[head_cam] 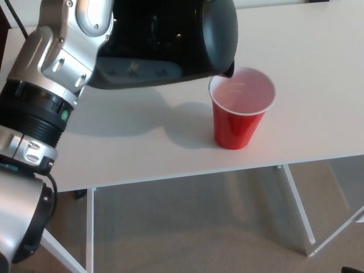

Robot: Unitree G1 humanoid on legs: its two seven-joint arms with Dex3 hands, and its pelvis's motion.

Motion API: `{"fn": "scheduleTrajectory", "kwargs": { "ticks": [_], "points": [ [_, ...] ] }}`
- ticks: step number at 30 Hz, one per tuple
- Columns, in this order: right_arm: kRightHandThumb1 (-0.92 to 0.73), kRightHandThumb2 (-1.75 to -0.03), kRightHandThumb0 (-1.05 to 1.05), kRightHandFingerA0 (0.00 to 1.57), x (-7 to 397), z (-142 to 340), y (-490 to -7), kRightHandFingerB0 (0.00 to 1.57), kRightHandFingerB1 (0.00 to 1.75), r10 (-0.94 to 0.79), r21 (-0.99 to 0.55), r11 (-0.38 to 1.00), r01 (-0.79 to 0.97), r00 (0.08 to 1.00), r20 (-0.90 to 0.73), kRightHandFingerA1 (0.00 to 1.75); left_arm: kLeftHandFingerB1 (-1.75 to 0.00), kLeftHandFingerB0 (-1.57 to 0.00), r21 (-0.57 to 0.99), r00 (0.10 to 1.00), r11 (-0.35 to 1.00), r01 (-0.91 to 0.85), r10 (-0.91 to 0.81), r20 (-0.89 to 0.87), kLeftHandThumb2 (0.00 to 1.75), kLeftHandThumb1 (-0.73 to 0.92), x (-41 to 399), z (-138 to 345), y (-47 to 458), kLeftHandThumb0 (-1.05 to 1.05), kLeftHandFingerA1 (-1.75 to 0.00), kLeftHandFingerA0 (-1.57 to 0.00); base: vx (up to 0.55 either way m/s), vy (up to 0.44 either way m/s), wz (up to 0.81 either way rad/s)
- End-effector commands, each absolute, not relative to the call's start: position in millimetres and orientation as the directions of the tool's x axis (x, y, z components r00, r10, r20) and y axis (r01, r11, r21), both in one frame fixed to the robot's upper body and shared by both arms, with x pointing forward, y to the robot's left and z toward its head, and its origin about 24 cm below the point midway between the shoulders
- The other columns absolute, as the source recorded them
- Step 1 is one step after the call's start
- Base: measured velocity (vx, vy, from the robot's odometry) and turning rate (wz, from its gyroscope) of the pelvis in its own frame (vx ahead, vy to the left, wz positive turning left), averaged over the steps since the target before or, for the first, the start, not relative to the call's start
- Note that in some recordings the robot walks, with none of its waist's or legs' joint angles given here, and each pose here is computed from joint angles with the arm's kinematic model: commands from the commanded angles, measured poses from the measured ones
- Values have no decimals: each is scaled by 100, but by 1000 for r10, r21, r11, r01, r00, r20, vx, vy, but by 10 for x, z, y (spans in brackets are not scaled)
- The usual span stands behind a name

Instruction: The robot walk towards a table in front and uses its left hand to pick up the pot from the base and pour water to the cup on the right hand side

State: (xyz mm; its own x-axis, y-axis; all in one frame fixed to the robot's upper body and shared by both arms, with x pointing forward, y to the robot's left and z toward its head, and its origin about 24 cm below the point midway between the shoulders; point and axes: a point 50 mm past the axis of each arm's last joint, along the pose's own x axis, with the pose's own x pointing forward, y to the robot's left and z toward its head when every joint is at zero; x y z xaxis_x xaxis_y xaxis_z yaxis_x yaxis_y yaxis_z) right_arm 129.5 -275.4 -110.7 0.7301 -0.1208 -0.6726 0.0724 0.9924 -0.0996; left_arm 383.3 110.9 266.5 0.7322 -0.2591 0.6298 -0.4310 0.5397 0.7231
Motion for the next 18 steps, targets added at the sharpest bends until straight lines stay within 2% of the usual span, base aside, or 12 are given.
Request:
{"fn": "scheduleTrajectory", "kwargs": {
  "ticks": [1, 4, 5, 8, 9, 10, 11, 12, 13, 14, 15, 18],
  "points": [
    [-59, -57, -22, 48, 1317, -1045, -2856, 32, 34, -152, -167, 985, 54, 739, -657, 40, -173, -59, 685, 530, 467, -559, -433, 729, 55, 59, 3695, 2961, 956, -15, -175, -84, 0, 0, 0],
    [-58, -57, -22, 46, 1357, -1029, -2855, 32, 35, -154, -177, 983, 50, 744, -650, 40, -168, -63, 695, 473, 353, -626, -537, 699, 56, 56, 3663, 2948, 864, -22, -175, -86, 0, 0, 0],
    [-58, -57, -21, 46, 1359, -1029, -2854, 32, 34, -153, -175, 983, 49, 744, -650, 40, -160, -68, 694, 465, 343, -633, -549, 694, 57, 55, 3659, 2946, 850, -25, -175, -86, 0, 0, 0],
    [-58, -57, -21, 47, 1369, -1031, -2858, 32, 34, -157, -178, 983, 52, 742, -652, 40, -161, -67, 686, 444, 296, -665, -582, 682, 57, 57, 3654, 2929, 824, -27, -175, -86, 0, 0, 0],
    [-58, -57, -22, 48, 1377, -1026, -2855, 33, 35, -160, -189, 981, 46, 743, -650, 40, -124, -86, 691, 438, 293, -661, -597, 672, 75, 37, 3650, 2925, 800, -35, -144, -119, 0, 0, 0],
    [-58, -57, -23, 47, 1382, -1024, -2853, 32, 34, -160, -192, 981, 43, 744, -649, 40, -135, -76, 690, 429, 290, -663, -609, 668, 56, 52, 3645, 2919, 783, -31, -175, -86, 0, 0, 0],
    [-58, -57, -23, 47, 1384, -1025, -2853, 32, 34, -157, -189, 981, 43, 744, -649, 40, -135, -76, 685, 418, 289, -669, -616, 668, 56, 52, 3640, 2914, 773, -31, -175, -86, 0, 0, 0],
    [-58, -57, -23, 47, 1389, -1024, -2849, 33, 34, -163, -196, 980, 44, 743, -649, 39, -124, -87, 682, 409, 282, -675, -626, 664, 76, 38, 3634, 2903, 750, -38, -145, -121, 0, 0, 0],
    [-58, -57, -23, 47, 1392, -1023, -2848, 33, 34, -164, -198, 979, 42, 744, -648, 40, -124, -89, 680, 402, 278, -679, -634, 661, 76, 38, 3631, 2894, 738, -36, -145, -122, 0, 0, 0],
    [-58, -57, -23, 47, 1392, -1022, -2848, 33, 34, -162, -197, 979, 41, 744, -648, 40, -124, -89, 680, 400, 277, -679, -636, 660, 76, 38, 3631, 2891, 736, -36, -145, -122, 0, 0, 0],
    [-59, -57, -21, 46, 1389, -1021, -2851, 32, 35, -152, -186, 982, 39, 747, -647, 40, -141, -74, 679, 390, 287, -676, -643, 659, 57, 53, 3625, 2874, 726, -27, -175, -88, 0, 0, 0],
    [-57, -57, -22, 48, 1417, -1014, -2847, 34, 35, -160, -190, 981, 46, 750, -642, 40, -147, -74, 672, 359, 304, -676, -660, 660, 57, 54, 3624, 2873, 702, -22, -175, -87, 0, 0, 0]
  ]
}}
